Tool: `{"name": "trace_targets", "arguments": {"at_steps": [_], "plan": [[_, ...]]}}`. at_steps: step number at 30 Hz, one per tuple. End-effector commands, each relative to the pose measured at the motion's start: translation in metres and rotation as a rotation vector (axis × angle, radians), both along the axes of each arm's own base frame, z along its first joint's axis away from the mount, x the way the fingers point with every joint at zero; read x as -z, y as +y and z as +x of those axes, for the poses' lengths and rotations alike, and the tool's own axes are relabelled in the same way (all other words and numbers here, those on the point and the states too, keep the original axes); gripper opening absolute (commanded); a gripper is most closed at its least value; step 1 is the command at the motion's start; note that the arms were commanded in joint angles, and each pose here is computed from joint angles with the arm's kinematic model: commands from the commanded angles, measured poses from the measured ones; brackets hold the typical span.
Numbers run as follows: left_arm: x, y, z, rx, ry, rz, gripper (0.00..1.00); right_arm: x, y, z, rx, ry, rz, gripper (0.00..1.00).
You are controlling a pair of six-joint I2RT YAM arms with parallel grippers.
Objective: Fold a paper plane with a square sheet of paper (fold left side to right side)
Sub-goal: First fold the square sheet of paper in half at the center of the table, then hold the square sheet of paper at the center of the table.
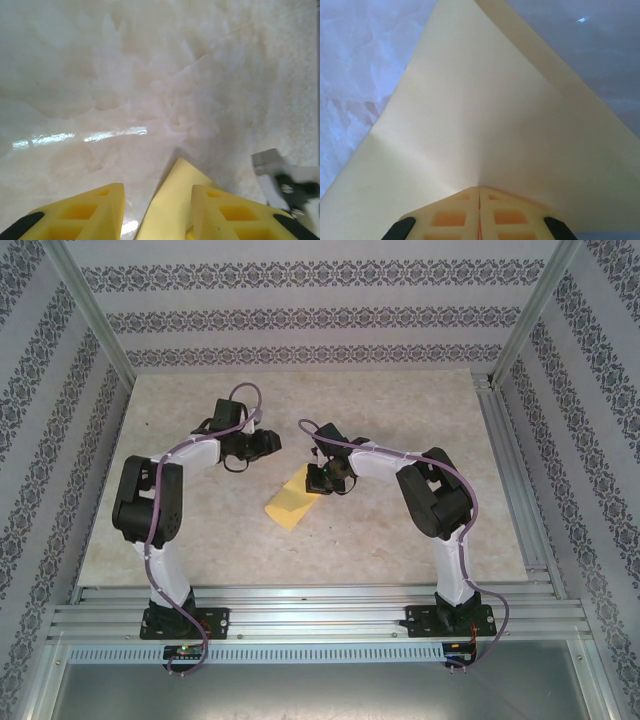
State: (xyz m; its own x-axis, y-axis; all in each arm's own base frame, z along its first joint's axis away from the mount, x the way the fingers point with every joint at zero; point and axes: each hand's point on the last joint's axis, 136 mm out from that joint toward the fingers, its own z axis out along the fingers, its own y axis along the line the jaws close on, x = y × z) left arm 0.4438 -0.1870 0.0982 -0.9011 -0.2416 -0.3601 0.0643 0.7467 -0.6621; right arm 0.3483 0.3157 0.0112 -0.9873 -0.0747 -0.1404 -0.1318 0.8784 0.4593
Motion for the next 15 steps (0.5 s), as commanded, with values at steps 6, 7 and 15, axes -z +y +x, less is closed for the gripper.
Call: {"name": "trace_targets", "arguments": {"at_steps": [6,7,15], "plan": [[0.003,-0.036,-0.039,0.146,0.016,-0.085,0.25,0.055,-0.04,-0.026,0.004,0.112,-0.216,0.07],[0.008,-0.041,-0.043,0.156,0.031,-0.091,0.23,0.055,-0.039,-0.026,0.003,0.113,-0.217,0.07],[0.047,-0.062,-0.062,0.193,0.12,-0.097,0.2,0.055,-0.038,-0.026,-0.001,0.113,-0.216,0.07]]}}
